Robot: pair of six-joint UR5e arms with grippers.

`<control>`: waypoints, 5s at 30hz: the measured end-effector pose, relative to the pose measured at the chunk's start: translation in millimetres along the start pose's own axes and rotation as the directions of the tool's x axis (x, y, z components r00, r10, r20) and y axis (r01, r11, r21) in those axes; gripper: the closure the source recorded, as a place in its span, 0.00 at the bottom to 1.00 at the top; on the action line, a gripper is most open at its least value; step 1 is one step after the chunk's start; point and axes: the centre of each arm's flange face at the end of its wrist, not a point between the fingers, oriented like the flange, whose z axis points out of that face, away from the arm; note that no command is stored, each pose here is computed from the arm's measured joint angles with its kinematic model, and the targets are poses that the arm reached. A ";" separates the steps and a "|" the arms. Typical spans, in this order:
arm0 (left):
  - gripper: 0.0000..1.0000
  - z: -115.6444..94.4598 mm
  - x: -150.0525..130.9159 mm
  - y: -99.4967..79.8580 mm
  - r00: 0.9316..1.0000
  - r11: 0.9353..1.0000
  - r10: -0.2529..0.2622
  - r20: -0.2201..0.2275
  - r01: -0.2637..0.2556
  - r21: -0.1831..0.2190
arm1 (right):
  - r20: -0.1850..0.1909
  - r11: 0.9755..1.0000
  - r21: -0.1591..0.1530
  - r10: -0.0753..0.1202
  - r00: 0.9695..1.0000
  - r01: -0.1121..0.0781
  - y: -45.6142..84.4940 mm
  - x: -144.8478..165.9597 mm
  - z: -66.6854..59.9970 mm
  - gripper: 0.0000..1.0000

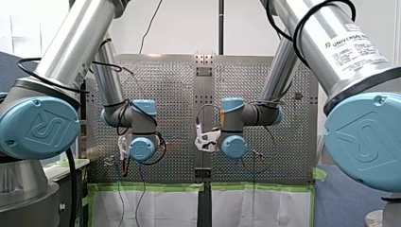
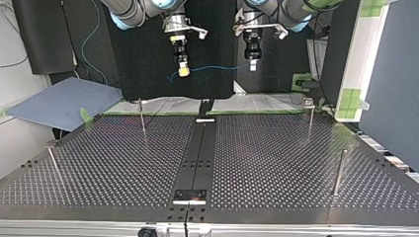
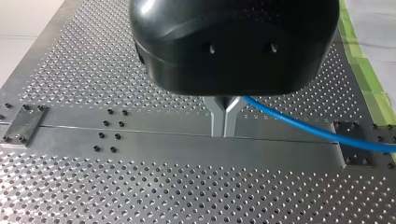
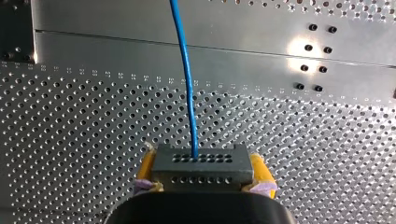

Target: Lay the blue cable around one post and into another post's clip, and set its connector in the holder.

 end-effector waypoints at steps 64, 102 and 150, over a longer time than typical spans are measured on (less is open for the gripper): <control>0.99 0.0 0.0 0.0 1.000 1.000 0.000 0.000 0.000 0.000 | 0.000 1.000 0.000 0.000 1.000 0.000 0.0 0.0 0.0 1.00; 0.99 0.0 0.0 0.0 1.000 1.000 0.000 0.000 0.000 0.000 | 0.000 1.000 0.000 0.000 1.000 0.000 0.0 0.0 0.0 1.00; 0.99 -29.1 25.0 24.8 0.999 1.000 0.028 -0.039 -0.028 -0.001 | 0.152 0.997 0.069 0.035 0.988 -0.046 -10.5 -39.4 -30.5 1.00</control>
